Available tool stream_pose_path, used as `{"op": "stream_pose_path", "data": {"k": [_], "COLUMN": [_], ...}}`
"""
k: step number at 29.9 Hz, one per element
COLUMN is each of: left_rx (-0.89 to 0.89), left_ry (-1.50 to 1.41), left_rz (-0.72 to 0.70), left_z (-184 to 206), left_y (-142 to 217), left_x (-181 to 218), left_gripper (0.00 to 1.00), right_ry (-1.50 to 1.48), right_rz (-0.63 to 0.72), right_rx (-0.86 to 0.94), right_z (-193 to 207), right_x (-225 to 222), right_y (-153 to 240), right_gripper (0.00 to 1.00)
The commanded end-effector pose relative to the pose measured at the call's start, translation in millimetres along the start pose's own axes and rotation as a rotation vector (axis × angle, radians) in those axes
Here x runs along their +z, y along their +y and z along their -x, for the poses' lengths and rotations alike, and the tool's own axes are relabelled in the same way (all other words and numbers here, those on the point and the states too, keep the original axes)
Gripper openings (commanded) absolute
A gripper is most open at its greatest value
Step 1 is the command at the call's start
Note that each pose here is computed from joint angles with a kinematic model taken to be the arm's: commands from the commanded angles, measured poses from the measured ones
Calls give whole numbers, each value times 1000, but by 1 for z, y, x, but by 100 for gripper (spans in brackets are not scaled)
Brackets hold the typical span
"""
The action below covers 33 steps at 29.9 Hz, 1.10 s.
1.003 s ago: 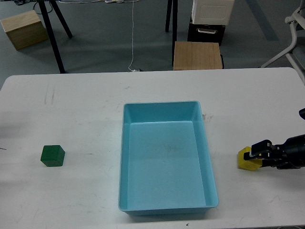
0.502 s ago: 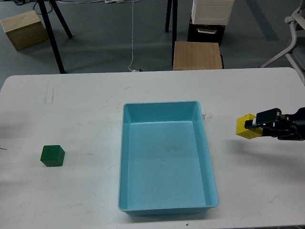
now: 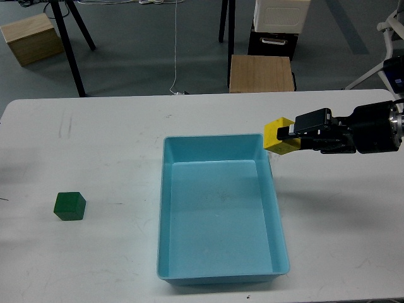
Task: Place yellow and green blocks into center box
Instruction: 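Lift the yellow cube and carry it over the blue tray, then open the right gripper to drop the yellow cube into the tray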
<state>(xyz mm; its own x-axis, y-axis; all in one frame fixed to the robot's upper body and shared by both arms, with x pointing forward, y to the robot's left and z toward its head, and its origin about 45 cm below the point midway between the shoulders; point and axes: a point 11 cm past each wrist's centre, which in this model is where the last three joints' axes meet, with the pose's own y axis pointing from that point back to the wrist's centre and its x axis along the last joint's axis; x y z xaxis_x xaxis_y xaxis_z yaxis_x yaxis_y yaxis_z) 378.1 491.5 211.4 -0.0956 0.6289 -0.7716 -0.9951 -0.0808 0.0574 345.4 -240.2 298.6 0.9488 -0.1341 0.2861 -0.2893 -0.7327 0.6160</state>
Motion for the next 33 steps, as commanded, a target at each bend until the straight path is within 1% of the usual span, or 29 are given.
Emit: {"op": "stream_pose_path", "data": {"k": [1, 11, 16, 17, 20, 22, 23, 33], "left_rx": [-1, -2, -1, -2, -3, -4, -4, -4], "left_ry": [0, -4, -4, -4, -3, -3, -3, -3], "left_rz": [5, 7, 4, 7, 6, 6, 8, 8], "left_z": [1, 1, 1, 1, 1, 2, 2, 2], "left_y": [0, 0, 0, 0, 0, -1, -1, -1], "left_x": [3, 4, 4, 4, 4, 4, 4, 4], "left_gripper": [100, 100, 100, 100, 100, 100, 100, 100], "right_ry": [2, -1, 3, -2, -27, -27, -34, -75], "right_rz": [11, 24, 32, 29, 22, 25, 21, 0], "right_rx": [-36, -96, -104, -102, -86, -64, -53, -36], "right_z": [2, 10, 9, 8, 4, -4, -7, -11], "right_x": [4, 12, 14, 13, 13, 13, 12, 9], "right_y": [-21, -61, -75, -76, -76, -76, -76, -78], "right_gripper": [22, 22, 30, 34, 63, 86, 94, 96]}}
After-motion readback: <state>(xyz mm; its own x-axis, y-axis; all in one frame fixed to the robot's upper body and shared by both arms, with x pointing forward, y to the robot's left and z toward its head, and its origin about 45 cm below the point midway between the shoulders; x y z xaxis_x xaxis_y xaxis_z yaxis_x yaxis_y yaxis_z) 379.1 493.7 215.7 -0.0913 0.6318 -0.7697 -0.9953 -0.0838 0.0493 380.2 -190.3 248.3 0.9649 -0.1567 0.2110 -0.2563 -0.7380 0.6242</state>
